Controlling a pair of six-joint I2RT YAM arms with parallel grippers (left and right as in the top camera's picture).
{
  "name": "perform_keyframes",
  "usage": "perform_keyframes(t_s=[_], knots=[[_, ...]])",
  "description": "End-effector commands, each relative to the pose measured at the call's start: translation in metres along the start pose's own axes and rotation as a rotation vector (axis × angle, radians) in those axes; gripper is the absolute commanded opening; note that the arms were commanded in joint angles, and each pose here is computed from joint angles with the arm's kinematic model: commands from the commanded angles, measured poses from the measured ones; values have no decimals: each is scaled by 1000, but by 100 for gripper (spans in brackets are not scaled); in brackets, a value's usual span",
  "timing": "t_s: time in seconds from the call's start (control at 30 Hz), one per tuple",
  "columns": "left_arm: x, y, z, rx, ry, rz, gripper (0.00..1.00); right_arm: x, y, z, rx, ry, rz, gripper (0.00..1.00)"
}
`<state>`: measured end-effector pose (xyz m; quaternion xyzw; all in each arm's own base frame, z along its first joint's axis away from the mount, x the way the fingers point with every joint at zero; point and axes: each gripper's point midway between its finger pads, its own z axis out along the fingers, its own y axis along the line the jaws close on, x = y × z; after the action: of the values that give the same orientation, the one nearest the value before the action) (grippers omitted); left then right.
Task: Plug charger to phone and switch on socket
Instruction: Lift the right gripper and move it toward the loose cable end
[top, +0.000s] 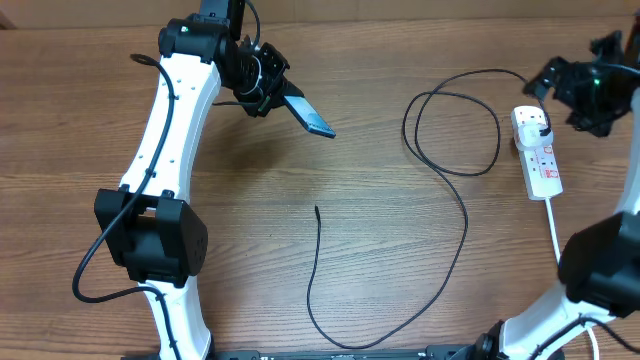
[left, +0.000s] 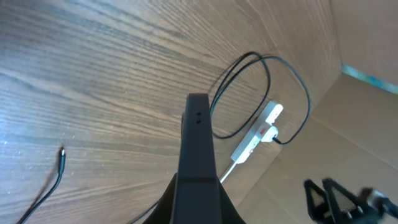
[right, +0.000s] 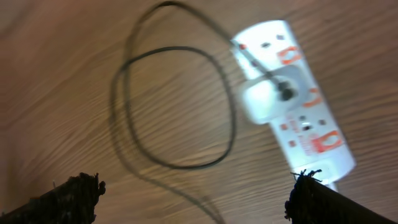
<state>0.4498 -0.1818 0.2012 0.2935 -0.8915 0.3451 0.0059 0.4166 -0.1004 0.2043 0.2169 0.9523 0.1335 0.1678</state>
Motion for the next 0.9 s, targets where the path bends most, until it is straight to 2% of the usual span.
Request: perform_keyframes(t_s=[0.0,0.17,0.47,0.63,0.87], knots=[[-1,-11,-13,45,-17,37,4,12,48,-11,-60,-3,-119,100],[-14,-7,-28,96,-5,46,4,38,94,0,-85,61,-228,100],[-43,3,-76,279,13,226,4,88,155,10,-144,166,-367,100],[-56,11,-94,326,-1,217,5,122,186,14,-157,229,-423,100],[-62,26,-104,313,-11,217,4,166,203,37,6,256,-461,100]])
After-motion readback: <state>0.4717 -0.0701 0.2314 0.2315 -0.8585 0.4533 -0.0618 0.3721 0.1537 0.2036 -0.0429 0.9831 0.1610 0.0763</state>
